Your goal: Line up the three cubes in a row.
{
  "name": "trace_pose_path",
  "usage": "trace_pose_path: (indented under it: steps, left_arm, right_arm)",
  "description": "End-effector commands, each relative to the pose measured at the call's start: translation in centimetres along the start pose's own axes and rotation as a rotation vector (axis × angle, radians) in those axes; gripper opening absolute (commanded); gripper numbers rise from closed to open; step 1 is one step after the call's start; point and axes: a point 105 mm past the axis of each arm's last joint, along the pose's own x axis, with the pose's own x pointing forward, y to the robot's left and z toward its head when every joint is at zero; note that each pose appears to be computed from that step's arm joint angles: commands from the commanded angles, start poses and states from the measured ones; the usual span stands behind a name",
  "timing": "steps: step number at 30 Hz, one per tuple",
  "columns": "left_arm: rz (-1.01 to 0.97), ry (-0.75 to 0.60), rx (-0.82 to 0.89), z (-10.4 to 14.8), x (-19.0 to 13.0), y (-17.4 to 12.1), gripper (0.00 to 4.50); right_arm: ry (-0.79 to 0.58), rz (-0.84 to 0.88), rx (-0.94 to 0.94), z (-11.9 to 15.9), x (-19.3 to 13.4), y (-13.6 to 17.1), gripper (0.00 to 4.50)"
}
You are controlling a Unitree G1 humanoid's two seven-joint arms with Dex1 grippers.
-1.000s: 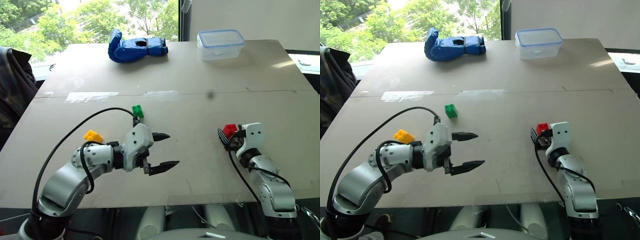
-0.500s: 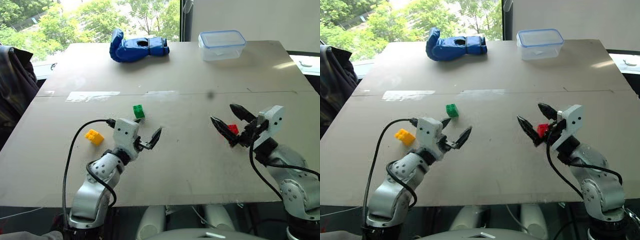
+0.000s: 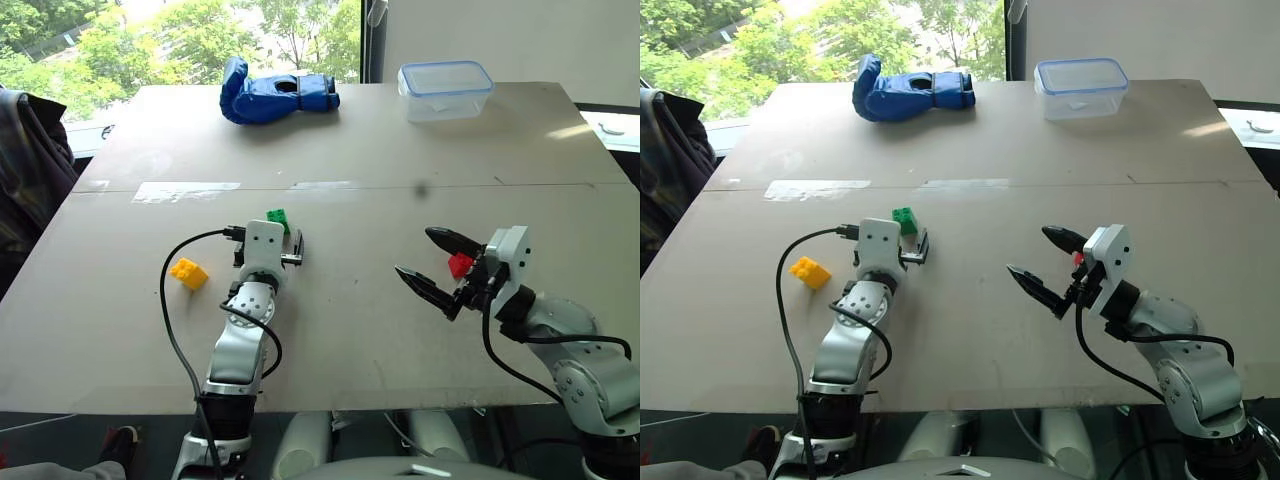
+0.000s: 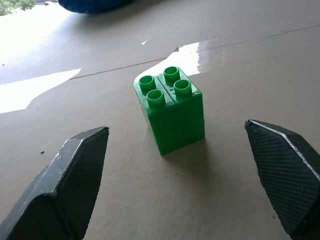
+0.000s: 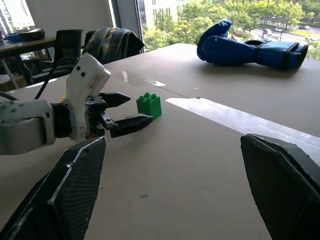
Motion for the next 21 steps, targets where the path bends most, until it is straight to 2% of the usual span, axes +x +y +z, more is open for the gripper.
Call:
trace_pose_path:
  steps: [1,7,11,15,21]
  left_arm:
    - [0.052,-0.031,0.014,0.5,1.6,0.2,4.50]
    - [0.039,-0.039,-0.011,0.5,3.4,-1.6,4.50]
    - [0.050,-0.034,-0.033,0.2,3.5,-2.2,3.39]
    - [0.083,-0.020,-0.057,-0.2,3.2,-1.9,1.34]
    - [-0.006,-0.062,-0.043,0.4,2.7,-3.1,1.34]
  right_arm:
    - [-0.051,0.026,-0.036,1.2,0.5,0.7,4.42]
    - [-0.054,0.027,-0.040,1.0,0.5,0.7,4.42]
    - [-0.049,0.017,-0.043,0.8,0.4,0.7,4.50]
    - [-0.048,0.013,-0.046,0.7,0.3,0.6,4.50]
    - [-0.034,0.006,-0.044,0.4,-0.4,0.1,4.50]
